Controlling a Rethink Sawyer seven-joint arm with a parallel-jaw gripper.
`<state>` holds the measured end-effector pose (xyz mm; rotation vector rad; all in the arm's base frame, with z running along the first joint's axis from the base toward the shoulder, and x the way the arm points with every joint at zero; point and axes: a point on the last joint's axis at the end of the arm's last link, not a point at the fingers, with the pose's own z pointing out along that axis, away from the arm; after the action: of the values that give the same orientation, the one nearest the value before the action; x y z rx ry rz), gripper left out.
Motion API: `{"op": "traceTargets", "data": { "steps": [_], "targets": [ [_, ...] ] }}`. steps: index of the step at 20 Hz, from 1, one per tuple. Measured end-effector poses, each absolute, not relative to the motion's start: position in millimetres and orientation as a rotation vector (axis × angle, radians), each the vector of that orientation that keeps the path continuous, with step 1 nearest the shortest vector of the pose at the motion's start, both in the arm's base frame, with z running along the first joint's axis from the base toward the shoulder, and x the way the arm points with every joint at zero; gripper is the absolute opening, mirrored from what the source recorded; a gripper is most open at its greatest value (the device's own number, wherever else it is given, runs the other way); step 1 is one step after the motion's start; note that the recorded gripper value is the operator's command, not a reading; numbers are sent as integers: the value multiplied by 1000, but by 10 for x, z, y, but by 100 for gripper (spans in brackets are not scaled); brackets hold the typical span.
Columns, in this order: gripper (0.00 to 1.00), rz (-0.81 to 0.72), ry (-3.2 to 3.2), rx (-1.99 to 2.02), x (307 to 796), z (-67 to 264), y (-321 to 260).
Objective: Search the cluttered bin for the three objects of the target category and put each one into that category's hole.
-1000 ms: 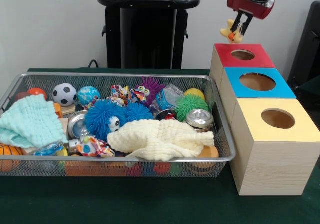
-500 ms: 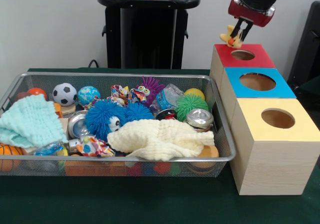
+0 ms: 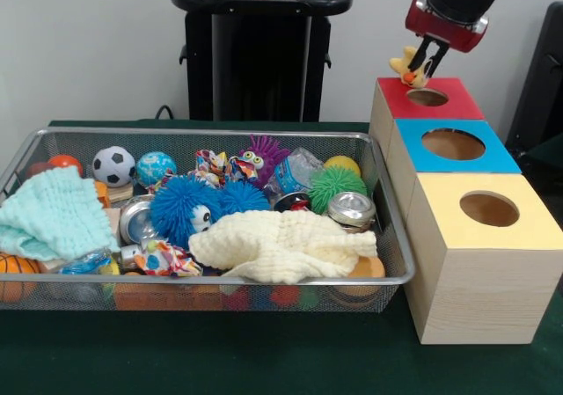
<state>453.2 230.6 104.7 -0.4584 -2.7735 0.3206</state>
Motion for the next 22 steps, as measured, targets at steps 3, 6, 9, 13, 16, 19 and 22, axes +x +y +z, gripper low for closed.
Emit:
{"op": "traceTargets", "data": {
  "steps": [3, 6, 9, 13, 16, 19, 22],
  "targets": [
    [0, 327, -2766, -464, 4543, 1048, 2320],
    [0, 331, -2767, -468, 4554, 1051, 2330],
    [0, 336, -2765, -468, 4575, 1051, 2352],
    [0, 336, -2757, -463, 4693, 1051, 2404],
    [0, 330, -2752, -465, 4832, 1022, 2461],
    [0, 323, -2745, -476, 5038, 950, 2530],
    [0, 339, -2692, -473, 5123, 866, 2532]
  ]
}}
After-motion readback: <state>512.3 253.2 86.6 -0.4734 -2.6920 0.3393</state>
